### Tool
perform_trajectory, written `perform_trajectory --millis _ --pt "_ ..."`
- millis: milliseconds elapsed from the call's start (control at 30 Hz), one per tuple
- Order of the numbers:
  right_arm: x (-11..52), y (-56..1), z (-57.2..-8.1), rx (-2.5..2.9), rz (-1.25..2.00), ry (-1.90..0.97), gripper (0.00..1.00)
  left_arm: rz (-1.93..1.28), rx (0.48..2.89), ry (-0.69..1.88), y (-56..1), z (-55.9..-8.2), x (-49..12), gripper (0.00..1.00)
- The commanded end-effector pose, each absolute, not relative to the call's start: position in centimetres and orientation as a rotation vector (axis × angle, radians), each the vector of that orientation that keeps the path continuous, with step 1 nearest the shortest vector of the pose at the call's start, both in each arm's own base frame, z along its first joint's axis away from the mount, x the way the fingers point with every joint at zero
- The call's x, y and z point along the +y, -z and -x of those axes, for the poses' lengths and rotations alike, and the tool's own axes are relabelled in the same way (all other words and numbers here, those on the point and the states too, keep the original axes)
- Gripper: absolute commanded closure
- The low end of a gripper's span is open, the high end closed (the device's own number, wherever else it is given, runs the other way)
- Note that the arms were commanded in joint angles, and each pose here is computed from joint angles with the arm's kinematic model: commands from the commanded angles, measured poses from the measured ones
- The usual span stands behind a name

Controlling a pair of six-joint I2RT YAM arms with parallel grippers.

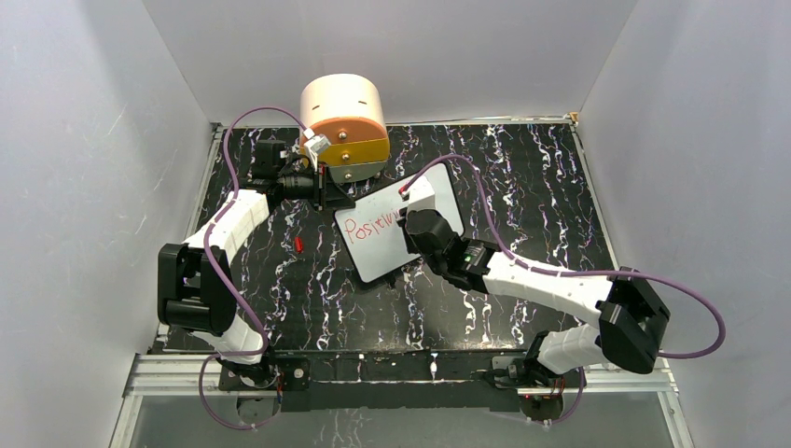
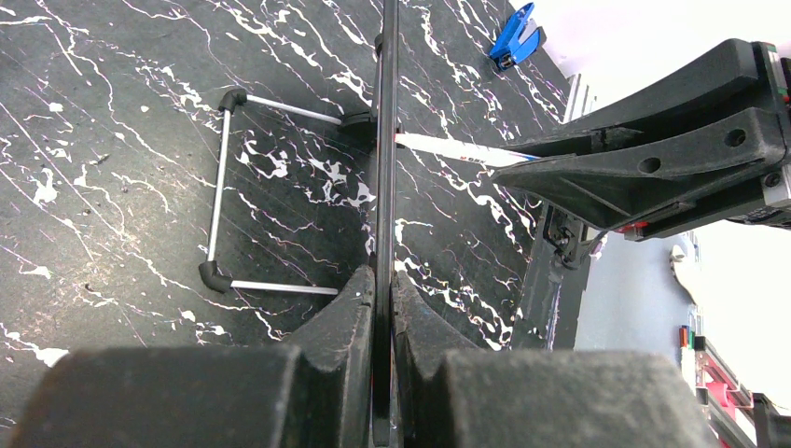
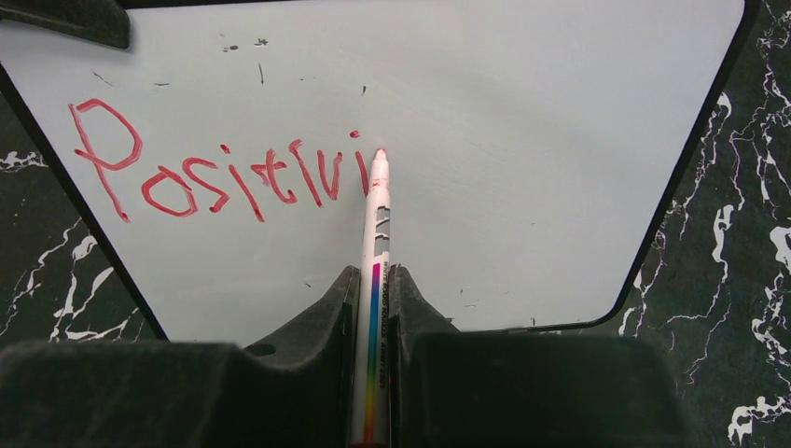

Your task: Write a sentence on the whiteboard

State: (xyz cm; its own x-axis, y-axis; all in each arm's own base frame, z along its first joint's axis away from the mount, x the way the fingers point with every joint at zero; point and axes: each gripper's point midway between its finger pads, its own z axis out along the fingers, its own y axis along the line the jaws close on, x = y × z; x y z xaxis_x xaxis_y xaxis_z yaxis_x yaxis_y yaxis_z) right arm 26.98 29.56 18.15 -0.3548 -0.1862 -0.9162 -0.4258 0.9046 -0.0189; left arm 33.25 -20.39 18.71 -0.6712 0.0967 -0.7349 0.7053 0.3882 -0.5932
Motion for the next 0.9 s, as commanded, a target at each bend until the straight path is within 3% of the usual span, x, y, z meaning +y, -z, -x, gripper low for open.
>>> perform_trajectory --millis 0,867 --pt "30.4 -18.9 -27.5 1.912 0.439 -0.309 1.0 -0.637 2.166 1.263 -15.7 -32.8 -20.0 1.0" --pt "28.3 -19.2 -28.4 1.91 0.376 -0.22 1.0 -0.639 2.162 1.252 -15.8 -32.7 -20.0 1.0"
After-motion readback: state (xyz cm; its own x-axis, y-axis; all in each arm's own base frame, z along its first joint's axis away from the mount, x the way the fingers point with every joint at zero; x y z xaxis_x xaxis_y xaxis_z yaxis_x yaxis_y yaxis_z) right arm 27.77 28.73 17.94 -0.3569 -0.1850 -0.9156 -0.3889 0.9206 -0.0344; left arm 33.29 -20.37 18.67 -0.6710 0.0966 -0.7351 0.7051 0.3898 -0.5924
